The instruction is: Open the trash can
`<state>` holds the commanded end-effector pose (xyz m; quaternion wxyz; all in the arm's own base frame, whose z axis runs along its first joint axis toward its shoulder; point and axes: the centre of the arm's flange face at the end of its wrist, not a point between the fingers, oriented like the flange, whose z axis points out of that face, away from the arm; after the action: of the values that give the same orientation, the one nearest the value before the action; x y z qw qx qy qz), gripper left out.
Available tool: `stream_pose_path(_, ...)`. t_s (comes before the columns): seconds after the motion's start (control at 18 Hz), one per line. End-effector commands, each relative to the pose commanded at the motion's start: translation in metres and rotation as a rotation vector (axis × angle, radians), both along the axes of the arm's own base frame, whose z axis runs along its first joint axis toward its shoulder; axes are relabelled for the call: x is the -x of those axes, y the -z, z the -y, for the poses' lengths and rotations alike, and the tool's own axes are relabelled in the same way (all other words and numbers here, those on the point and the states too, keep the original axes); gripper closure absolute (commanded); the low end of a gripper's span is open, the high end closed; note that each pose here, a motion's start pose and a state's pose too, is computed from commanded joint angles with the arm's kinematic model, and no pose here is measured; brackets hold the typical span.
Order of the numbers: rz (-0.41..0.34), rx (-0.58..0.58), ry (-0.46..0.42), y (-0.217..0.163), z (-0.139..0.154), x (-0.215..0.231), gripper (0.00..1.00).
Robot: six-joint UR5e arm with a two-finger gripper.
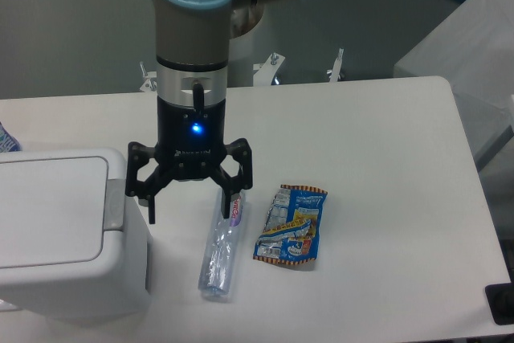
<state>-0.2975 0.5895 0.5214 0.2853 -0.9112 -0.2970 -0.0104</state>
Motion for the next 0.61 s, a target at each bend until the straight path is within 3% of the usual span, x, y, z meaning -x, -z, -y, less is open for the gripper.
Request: stream_pose_path(0.61,0.028,0.023,-0.007,0.017,-0.003,-0.001,0.0)
